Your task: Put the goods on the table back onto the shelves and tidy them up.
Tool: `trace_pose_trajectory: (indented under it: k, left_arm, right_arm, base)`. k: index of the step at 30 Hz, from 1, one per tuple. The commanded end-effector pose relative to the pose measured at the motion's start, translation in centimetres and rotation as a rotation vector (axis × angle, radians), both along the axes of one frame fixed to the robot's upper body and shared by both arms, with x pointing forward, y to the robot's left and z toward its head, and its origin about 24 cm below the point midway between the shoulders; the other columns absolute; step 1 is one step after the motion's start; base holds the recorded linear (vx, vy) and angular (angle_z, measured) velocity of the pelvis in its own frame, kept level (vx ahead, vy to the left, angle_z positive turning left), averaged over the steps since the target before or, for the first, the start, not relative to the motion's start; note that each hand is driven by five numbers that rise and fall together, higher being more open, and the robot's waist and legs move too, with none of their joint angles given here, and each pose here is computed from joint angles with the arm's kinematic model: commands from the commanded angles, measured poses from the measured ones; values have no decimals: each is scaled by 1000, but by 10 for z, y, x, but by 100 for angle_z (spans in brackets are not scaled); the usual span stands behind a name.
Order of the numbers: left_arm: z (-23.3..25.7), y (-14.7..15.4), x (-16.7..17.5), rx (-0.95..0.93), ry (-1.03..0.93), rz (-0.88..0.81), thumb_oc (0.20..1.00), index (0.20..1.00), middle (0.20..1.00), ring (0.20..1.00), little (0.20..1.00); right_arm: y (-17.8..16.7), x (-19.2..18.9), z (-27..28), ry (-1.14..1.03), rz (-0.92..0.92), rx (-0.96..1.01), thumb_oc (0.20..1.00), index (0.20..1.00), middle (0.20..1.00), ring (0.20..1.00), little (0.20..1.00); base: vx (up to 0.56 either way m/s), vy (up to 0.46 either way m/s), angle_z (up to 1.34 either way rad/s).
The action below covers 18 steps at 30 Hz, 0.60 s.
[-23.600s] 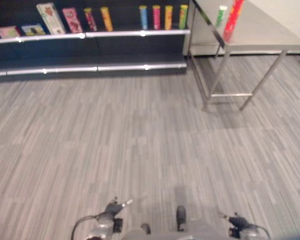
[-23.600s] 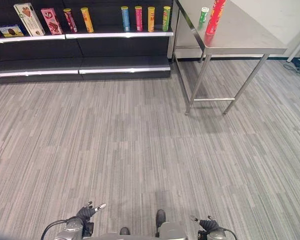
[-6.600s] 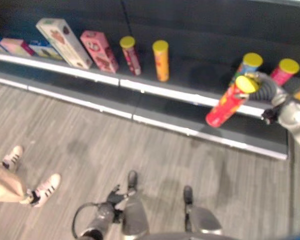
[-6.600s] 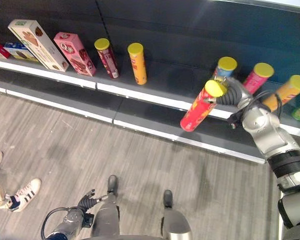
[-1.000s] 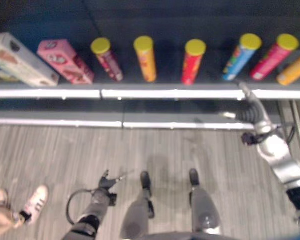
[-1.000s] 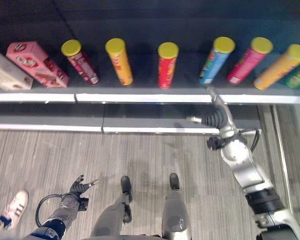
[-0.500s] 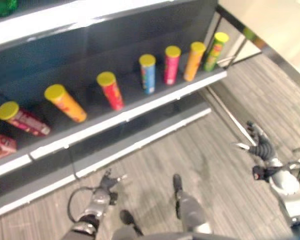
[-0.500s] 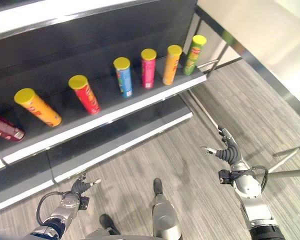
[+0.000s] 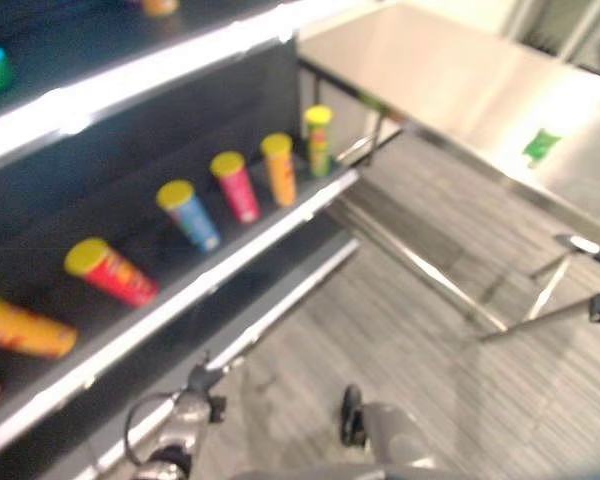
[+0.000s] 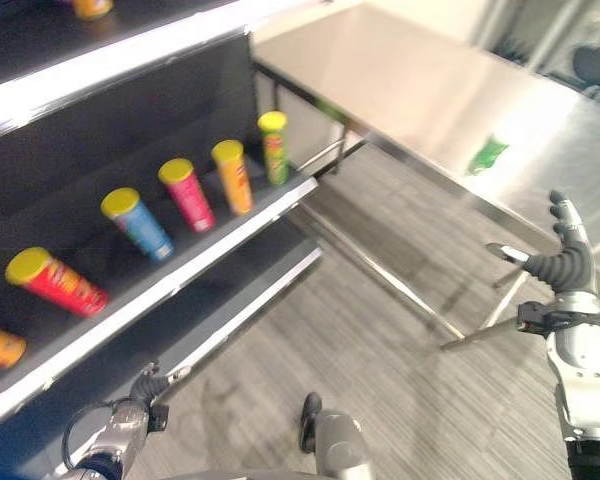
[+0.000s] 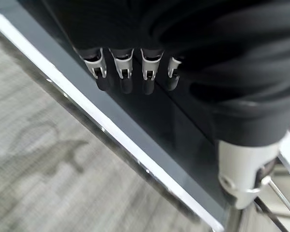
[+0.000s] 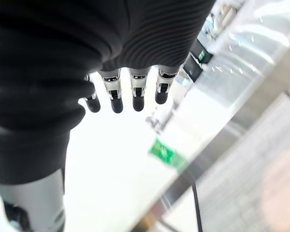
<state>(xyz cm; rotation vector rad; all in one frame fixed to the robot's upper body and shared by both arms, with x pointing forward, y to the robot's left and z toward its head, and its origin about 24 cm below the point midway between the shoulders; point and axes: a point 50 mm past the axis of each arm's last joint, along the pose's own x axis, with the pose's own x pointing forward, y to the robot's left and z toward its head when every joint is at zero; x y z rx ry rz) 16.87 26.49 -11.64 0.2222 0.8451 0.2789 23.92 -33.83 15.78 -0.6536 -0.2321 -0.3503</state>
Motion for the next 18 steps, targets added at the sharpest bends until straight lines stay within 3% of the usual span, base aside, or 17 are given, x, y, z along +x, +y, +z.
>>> trace_pose_trajectory:
  k: [1, 8, 14, 18]
  left_arm:
    - [9, 11, -11, 85, -66, -13, 1000, 1000, 1000, 1000, 1000]
    - [2, 8, -28, 90, 5, -82, 1000, 1000, 1000, 1000, 1000]
    - [-20, 9, -57, 65, 163, 26, 1000, 1000, 1000, 1000, 1000]
    - [-18, 11, -49, 70, 145, 48, 1000, 1000, 1000, 1000, 1000]
  right_arm:
    - [2, 2, 42, -223, -16, -86, 1000, 1000, 1000, 1000, 1000]
    - [-15, 6, 63, -282, -91, -108, 1000, 1000, 1000, 1000, 1000]
    - [8, 36, 66, -259, 25, -61, 1000, 1000, 1000, 1000, 1000]
    - [25, 47, 56, -196, 86, -93, 1000, 1000, 1000, 1000, 1000]
  base:
    - [189, -327, -128]
    - [124, -129, -101]
    - [191, 31, -77]
    - [206, 56, -84]
